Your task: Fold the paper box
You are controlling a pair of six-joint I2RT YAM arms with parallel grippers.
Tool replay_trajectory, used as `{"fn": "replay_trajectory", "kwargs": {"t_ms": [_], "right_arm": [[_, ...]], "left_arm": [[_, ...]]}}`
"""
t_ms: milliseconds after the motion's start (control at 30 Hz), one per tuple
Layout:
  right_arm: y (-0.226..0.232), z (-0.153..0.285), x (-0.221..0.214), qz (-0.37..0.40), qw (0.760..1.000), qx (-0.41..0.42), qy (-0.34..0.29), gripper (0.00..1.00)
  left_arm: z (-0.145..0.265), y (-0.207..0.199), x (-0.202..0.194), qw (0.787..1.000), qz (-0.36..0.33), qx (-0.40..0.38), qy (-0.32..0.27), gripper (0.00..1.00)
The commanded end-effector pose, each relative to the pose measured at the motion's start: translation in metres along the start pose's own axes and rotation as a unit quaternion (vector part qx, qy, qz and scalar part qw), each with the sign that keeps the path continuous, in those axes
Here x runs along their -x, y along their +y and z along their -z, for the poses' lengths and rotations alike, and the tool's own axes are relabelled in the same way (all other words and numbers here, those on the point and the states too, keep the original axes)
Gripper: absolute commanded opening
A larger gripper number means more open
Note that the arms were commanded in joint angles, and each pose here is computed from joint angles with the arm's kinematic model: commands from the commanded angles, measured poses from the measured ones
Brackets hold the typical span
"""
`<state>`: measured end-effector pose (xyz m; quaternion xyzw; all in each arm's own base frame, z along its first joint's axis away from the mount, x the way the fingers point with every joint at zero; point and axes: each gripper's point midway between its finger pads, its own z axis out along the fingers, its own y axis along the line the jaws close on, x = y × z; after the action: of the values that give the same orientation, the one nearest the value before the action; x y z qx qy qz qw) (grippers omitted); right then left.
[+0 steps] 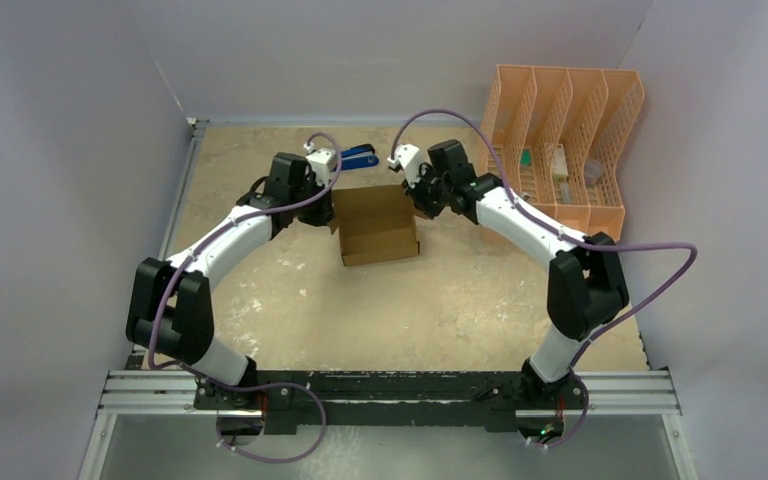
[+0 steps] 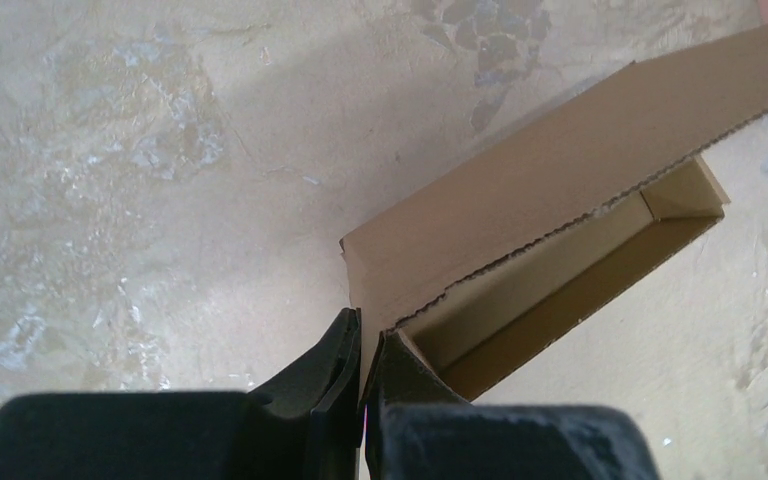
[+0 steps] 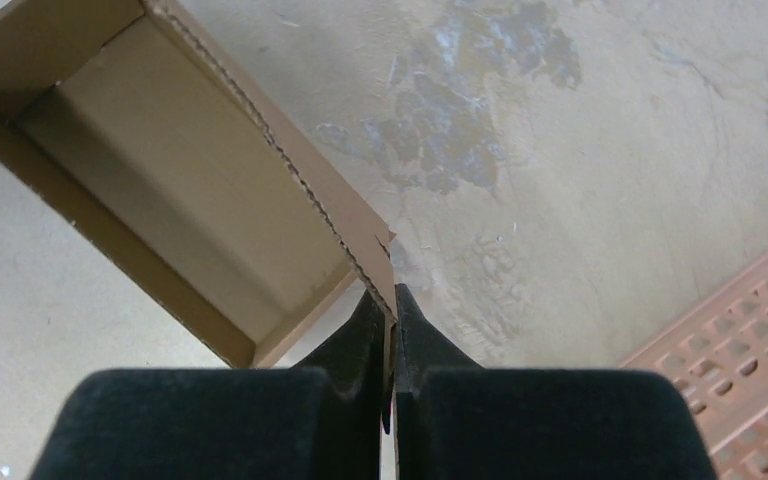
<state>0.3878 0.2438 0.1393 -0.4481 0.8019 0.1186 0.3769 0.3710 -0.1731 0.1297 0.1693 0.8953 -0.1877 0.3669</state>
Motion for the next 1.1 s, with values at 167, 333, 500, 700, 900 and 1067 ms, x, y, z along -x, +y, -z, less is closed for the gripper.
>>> {"fn": "replay_trajectory", "kwargs": {"t_ms": [167, 333, 500, 700, 900, 1067], "right_arm": [[0.009, -0.005, 0.027, -0.072, 0.994, -0.083, 0.009, 0.00], [0.025, -0.012, 0.037, -0.099, 0.989, -0.112, 0.011, 0.00], [0.033, -0.016, 0.042, -0.154, 0.980, -0.127, 0.002, 0.00], [0.043, -0.018, 0.038, -0.180, 0.976, -0.118, 0.011, 0.00], [0.054, -0.017, 0.037, -0.215, 0.971, -0.099, 0.042, 0.00], [0.063, -0.016, 0.031, -0.264, 0.956, -0.094, 0.081, 0.00]], "left_arm": [[0.006, -0.013, 0.037, 0.982, 0.177, 0.032, -0.063, 0.00], [0.002, -0.010, 0.044, 0.961, 0.258, 0.047, -0.088, 0.00], [-0.001, -0.018, 0.042, 0.949, 0.297, 0.047, -0.097, 0.00], [0.003, -0.025, 0.038, 0.941, 0.316, 0.046, -0.109, 0.00], [0.012, -0.019, 0.040, 0.935, 0.326, 0.063, -0.126, 0.00], [0.011, -0.028, 0.039, 0.931, 0.335, 0.055, -0.131, 0.00]]}}
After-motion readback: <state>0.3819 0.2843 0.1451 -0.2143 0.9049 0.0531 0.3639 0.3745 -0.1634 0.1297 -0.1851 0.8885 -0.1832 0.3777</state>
